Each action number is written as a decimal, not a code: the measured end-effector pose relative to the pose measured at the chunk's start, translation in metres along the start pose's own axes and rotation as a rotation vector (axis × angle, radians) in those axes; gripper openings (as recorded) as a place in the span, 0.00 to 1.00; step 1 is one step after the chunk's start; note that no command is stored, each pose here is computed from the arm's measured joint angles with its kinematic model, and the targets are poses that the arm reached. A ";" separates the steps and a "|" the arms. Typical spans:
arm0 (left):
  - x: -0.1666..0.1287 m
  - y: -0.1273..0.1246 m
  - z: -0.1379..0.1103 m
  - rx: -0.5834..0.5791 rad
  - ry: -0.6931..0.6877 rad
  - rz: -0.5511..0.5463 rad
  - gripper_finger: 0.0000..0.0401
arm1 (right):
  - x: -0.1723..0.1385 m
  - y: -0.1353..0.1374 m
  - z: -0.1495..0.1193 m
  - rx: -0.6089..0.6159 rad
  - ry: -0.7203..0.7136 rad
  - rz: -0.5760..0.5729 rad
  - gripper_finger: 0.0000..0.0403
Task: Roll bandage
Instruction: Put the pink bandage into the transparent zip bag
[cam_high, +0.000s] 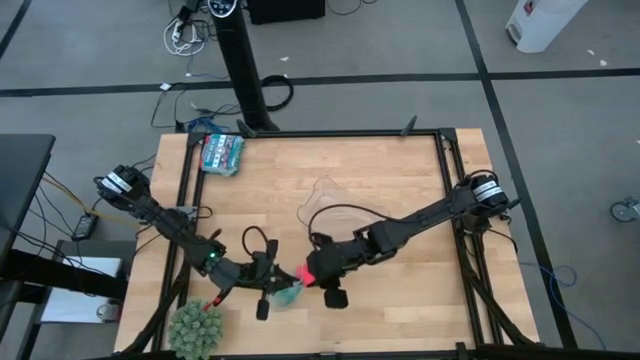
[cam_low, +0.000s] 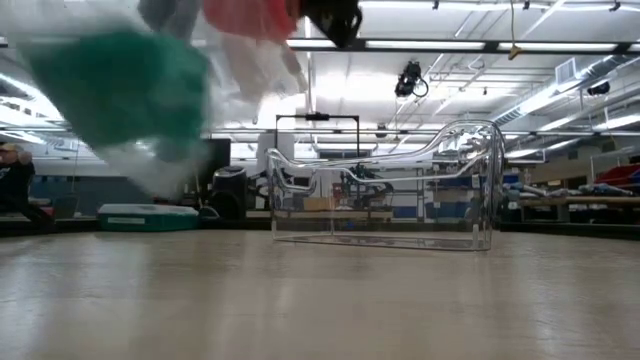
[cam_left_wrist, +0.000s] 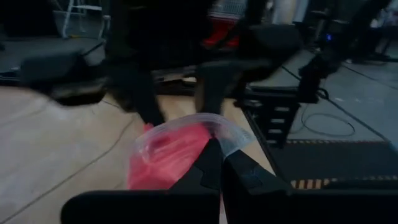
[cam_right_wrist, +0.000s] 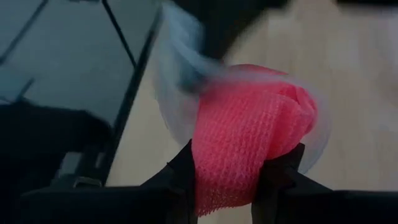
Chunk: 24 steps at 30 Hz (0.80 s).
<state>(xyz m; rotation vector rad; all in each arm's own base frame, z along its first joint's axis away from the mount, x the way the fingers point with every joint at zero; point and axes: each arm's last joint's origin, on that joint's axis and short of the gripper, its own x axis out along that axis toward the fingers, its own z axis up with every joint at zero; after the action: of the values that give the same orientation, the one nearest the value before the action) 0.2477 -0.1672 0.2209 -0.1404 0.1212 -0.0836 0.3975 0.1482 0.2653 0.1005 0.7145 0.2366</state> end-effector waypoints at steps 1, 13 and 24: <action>0.000 0.001 0.001 -0.005 -0.004 0.007 0.01 | -0.002 0.000 0.000 -0.005 -0.004 -0.047 0.23; 0.000 0.002 -0.002 -0.010 0.028 0.030 0.01 | -0.006 -0.001 0.004 -0.076 -0.012 0.038 0.23; 0.004 0.008 0.000 0.053 0.010 0.046 0.01 | -0.020 0.005 0.001 -0.051 0.052 -0.017 0.23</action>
<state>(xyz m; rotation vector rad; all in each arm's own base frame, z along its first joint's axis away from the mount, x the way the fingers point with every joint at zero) 0.2519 -0.1599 0.2190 -0.0845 0.1322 -0.0421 0.3823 0.1481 0.2798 0.0396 0.7603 0.2415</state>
